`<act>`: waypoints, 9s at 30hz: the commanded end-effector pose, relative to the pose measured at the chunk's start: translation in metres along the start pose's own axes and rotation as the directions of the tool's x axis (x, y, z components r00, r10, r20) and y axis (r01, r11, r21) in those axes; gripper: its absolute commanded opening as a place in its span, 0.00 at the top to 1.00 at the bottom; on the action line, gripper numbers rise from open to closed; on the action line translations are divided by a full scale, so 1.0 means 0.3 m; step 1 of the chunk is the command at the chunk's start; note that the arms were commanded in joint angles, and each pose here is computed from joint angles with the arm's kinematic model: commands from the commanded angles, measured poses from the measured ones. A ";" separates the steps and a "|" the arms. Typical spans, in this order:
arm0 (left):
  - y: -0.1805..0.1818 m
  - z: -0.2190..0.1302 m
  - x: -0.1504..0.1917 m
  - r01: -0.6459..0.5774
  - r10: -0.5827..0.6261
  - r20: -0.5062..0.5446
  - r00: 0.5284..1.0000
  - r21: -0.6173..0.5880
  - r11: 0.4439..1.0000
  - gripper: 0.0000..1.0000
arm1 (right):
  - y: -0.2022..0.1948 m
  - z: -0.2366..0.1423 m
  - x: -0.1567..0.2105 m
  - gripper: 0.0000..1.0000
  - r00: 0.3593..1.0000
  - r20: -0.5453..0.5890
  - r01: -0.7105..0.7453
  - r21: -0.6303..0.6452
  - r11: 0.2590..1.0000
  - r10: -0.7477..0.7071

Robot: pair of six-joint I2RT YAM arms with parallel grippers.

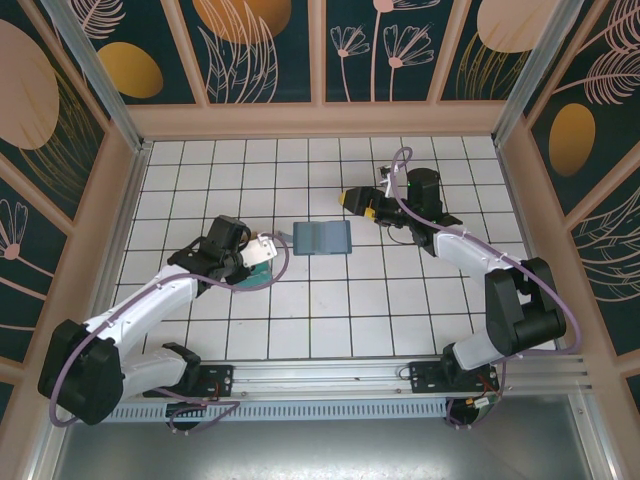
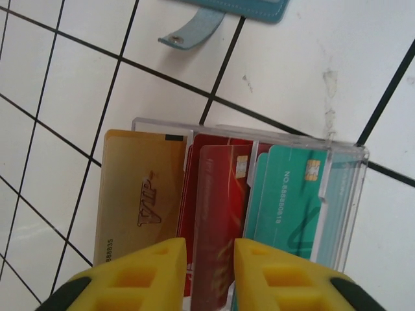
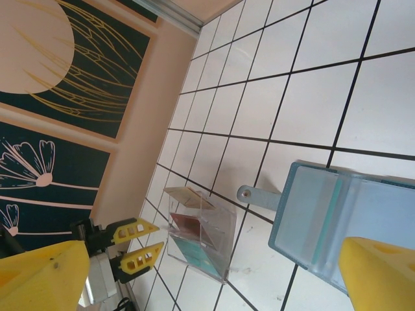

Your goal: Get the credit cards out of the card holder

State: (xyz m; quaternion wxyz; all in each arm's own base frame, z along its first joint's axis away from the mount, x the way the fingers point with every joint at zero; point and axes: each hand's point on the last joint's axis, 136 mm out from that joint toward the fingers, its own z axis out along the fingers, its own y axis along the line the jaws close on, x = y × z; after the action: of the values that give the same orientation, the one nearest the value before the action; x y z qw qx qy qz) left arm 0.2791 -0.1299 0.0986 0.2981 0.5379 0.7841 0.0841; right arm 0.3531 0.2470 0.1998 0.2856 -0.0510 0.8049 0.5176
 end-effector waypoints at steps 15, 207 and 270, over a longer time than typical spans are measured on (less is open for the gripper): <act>0.184 -0.066 -0.125 0.263 -0.235 0.173 0.957 -0.161 0.951 0.63 | 0.000 0.033 -0.002 0.01 1.000 -0.012 0.007 0.016 1.000 -0.006; -0.049 0.502 -0.274 0.988 -0.953 -0.295 0.077 0.151 0.033 0.88 | -0.363 0.453 0.314 0.82 0.905 -0.278 -0.182 0.431 0.884 0.322; -0.055 0.509 -0.234 0.996 -0.947 -0.313 0.066 0.076 0.045 1.00 | -0.376 0.343 0.268 0.84 0.904 -0.216 -0.261 0.405 0.876 0.369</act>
State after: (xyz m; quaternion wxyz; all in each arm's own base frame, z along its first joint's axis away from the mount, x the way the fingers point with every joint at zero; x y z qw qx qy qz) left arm 0.3837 -0.2473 0.0184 0.1609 -0.0955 0.9512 -0.2456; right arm 0.3735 0.3043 0.0301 0.0773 0.0617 0.9190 0.3816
